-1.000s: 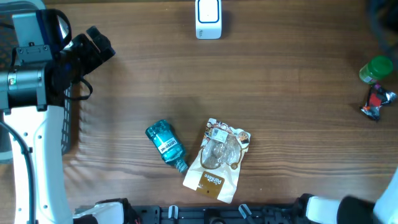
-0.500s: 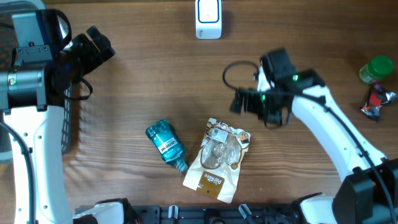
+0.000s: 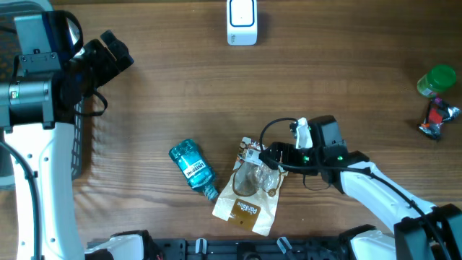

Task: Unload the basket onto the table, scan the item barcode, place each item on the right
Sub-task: 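Reach the right gripper to the mushroom bag's right edge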

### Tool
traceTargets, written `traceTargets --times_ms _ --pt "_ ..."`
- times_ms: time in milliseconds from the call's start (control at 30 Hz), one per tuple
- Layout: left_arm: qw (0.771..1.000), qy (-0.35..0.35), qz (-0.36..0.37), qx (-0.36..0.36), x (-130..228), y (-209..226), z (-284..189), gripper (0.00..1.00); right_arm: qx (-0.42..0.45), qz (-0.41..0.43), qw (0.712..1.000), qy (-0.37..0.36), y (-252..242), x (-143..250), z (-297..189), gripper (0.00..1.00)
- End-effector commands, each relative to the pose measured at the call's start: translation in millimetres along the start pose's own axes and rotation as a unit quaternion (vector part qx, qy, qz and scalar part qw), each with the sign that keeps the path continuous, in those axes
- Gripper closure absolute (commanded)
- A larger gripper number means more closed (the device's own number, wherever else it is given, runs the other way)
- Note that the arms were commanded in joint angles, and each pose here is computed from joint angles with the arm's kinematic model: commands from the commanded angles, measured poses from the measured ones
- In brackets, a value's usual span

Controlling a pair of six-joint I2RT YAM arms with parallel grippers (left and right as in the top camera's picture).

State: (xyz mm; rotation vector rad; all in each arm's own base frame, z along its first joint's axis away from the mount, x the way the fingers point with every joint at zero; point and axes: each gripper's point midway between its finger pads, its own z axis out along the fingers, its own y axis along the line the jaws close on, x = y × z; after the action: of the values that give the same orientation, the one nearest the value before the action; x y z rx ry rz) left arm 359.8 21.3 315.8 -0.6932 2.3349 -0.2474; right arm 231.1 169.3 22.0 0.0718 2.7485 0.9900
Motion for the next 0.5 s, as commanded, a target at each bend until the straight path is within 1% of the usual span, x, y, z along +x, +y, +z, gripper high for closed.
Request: traceTargets --times_ms 0,100,167,333,400,467 --pt "1.0 -0.005 0.005 -0.005 -3.2 2.4 0.2 0.0 -0.01 0.036 0.997 0.062 -12.2 42.1 7.4 0.0" --pt "1.0 -0.005 0.005 -0.005 -3.2 2.4 0.2 0.0 -0.031 0.018 0.996 0.079 -7.2 50.6 6.7 0.0" --pt "1.0 -0.005 0.004 -0.005 -3.2 2.4 0.2 0.0 -0.036 0.023 0.995 0.086 -4.8 53.9 5.0 0.0" --pt "1.0 -0.005 0.005 -0.005 -3.2 2.4 0.2 0.0 -0.015 0.034 0.995 0.096 -9.1 65.1 -5.2 0.0" --pt "1.0 -0.005 0.005 -0.005 -3.2 2.4 0.2 0.0 -0.016 0.031 0.995 0.093 -10.9 69.6 -6.4 0.0" --pt "1.0 -0.005 0.005 -0.005 -3.2 2.4 0.2 0.0 -0.035 0.016 0.995 0.095 -11.1 78.5 -4.4 0.0"
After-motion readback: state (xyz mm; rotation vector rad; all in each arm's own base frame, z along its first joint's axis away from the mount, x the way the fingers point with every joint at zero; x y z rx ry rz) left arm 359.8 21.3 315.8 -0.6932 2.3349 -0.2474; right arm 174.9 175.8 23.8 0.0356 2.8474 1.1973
